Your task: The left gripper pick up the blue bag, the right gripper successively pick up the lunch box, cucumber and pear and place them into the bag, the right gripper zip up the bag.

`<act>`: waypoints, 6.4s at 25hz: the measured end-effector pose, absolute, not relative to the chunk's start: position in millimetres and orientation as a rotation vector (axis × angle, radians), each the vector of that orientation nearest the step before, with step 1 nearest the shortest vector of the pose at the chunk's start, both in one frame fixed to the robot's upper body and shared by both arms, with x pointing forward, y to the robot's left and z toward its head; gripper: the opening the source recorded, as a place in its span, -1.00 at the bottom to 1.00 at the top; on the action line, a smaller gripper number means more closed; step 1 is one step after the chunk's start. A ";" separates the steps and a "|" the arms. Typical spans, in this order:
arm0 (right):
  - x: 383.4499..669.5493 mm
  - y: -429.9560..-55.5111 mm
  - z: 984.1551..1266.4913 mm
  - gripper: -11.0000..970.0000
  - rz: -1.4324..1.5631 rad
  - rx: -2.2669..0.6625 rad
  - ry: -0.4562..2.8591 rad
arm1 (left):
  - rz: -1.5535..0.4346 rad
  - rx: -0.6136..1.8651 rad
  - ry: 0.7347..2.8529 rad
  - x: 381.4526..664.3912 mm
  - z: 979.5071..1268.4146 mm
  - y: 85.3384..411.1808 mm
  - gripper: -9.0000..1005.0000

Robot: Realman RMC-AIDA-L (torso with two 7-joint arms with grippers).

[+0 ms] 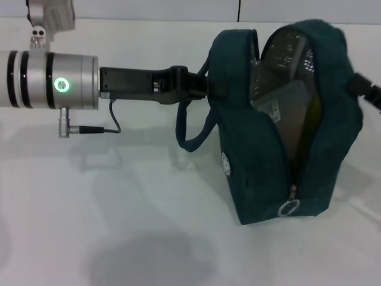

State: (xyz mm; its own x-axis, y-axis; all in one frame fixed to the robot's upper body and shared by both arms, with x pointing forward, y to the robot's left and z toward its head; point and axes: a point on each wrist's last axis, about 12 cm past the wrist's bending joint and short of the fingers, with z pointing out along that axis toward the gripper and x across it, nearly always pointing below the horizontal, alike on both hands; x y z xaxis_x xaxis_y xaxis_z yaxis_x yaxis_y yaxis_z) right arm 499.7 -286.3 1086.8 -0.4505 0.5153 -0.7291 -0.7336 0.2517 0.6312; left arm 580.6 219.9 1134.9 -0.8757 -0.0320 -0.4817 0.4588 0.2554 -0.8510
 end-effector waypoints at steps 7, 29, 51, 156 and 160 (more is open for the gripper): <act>495.7 -284.8 1080.2 -0.94 1.445 -0.228 1.465 | -1.654 0.360 2.152 575.3 1123.7 221.9 -0.90; 485.1 -292.3 1069.2 -0.45 1.429 -0.162 1.500 | -1.693 0.380 2.163 566.1 1117.0 216.3 -0.90; 419.7 -310.3 1062.8 0.66 1.191 -0.557 1.298 | -1.661 0.338 2.170 564.4 1110.5 221.6 -0.90; 429.4 -266.0 1006.4 -0.94 1.020 -0.727 1.624 | -1.678 0.351 2.158 561.0 1106.2 217.8 -0.90; 427.0 -268.3 1005.6 -0.94 1.008 -0.712 1.626 | -1.678 0.348 2.158 560.9 1106.1 218.1 -0.90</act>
State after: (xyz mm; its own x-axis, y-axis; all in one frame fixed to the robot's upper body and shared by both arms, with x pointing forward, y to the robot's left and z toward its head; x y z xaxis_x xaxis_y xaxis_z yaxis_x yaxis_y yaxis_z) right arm 427.0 -268.3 1005.6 -0.2768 0.0361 -0.9602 -0.8441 0.4683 0.2609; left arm 560.9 218.1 1106.1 -0.8955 -0.0386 -0.4434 0.4202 0.2550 -0.8709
